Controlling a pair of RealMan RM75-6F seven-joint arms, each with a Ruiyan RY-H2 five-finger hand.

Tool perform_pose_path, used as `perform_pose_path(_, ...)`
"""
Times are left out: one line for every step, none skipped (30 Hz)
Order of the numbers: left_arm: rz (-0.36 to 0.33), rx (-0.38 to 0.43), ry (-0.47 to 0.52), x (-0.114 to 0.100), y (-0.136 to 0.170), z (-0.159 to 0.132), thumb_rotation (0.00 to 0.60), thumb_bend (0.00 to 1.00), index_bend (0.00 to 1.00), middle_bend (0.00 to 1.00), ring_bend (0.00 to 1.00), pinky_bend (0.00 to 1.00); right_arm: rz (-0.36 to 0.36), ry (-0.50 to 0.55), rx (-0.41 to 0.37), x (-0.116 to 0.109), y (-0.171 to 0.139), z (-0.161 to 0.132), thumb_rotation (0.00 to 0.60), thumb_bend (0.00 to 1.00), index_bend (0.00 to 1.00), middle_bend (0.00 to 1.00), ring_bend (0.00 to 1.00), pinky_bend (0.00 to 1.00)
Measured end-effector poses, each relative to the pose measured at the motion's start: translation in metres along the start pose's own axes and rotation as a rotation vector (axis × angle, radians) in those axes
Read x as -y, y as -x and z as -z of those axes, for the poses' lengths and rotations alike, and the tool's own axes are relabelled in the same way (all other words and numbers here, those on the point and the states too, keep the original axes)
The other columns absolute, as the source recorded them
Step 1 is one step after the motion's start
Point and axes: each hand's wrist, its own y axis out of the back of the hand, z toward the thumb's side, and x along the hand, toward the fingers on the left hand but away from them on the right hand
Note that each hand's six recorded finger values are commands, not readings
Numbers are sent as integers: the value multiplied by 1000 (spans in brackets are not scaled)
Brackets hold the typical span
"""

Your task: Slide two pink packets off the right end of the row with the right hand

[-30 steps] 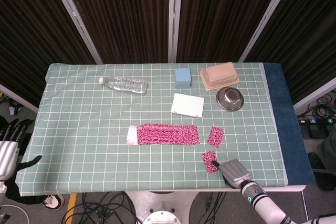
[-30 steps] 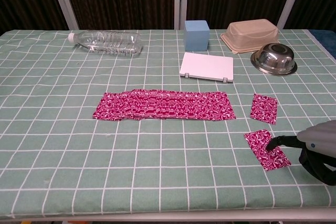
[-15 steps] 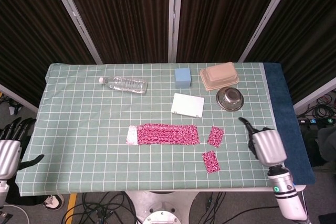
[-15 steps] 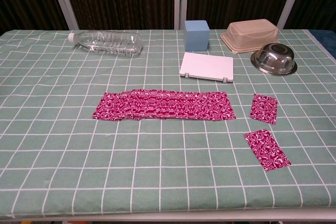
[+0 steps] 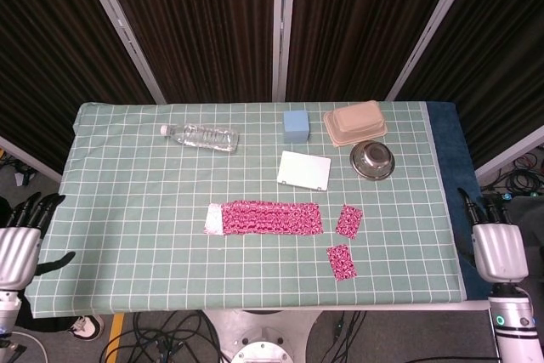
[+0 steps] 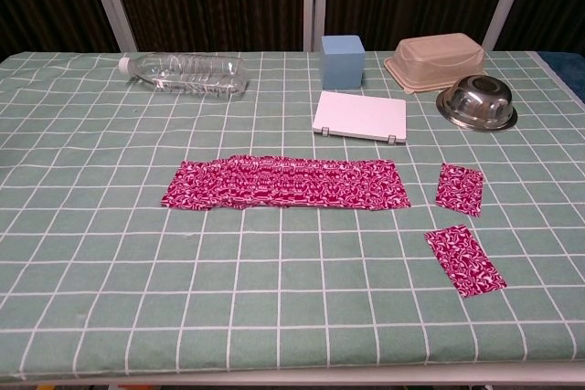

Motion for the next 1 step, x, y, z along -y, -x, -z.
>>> perform_pose_path(2, -3, -2, 1, 0, 1, 600, 0, 111, 107, 39, 141, 1, -4, 5, 0, -1, 1, 600, 43, 0, 0, 0, 0)
